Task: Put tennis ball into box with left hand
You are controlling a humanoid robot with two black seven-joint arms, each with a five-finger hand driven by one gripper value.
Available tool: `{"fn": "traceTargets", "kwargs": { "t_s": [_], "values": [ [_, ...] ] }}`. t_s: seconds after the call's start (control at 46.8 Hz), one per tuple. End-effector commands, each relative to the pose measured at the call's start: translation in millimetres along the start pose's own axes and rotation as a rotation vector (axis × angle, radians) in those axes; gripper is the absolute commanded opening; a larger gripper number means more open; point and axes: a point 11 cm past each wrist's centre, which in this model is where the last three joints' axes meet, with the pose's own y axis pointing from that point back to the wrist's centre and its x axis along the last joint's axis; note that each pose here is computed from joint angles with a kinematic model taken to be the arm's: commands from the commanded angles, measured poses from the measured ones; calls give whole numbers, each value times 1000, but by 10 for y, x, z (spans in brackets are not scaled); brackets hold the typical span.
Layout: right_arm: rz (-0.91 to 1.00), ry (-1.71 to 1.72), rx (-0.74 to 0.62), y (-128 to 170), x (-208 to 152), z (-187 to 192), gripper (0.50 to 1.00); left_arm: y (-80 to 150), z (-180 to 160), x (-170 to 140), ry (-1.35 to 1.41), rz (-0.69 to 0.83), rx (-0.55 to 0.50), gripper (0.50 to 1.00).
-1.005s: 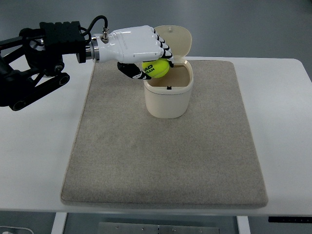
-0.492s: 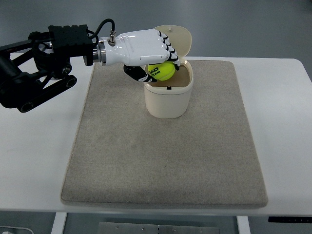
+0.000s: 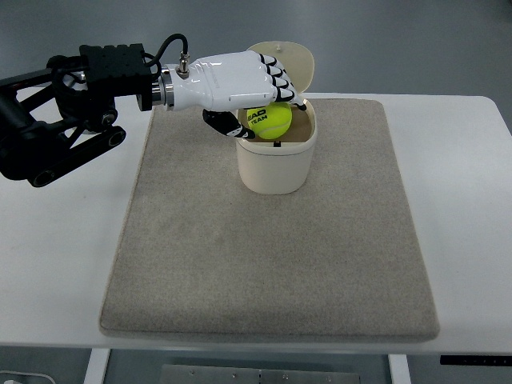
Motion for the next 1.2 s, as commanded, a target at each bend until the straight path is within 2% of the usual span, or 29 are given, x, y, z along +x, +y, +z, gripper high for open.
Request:
{"fn": "traceTargets", "kwargs": {
  "t_s": [0.0, 0.064, 0.257, 0.492, 0.577, 0.62, 0.727, 0.962, 1.176],
  "values": [
    [0, 0, 0, 0, 0, 0, 938, 8, -8, 4, 2, 1, 3, 941],
    [0, 0, 0, 0, 0, 0, 938, 25, -20, -4, 4, -1, 7, 956],
    [0, 0, 0, 0, 0, 0, 938, 138, -52, -4, -7, -14, 14, 956],
    [0, 0, 0, 0, 0, 0, 938, 647, -175, -186, 35, -121, 67, 958],
    [0, 0, 0, 0, 0, 0, 938, 843, -265, -273, 156, -133, 116, 964],
    [0, 0, 0, 0, 0, 0, 938, 939, -296, -330, 241, -123, 142, 988],
    [0, 1, 0, 0, 0, 0, 938, 1166, -371, -439, 444, -82, 207, 992],
    [0, 0, 0, 0, 0, 0, 938, 1419, -437, -759, 826, 24, 312, 992],
    [0, 0, 0, 0, 0, 0, 938, 1675, -541, -864, 1265, 143, 346, 992]
  ]
}}
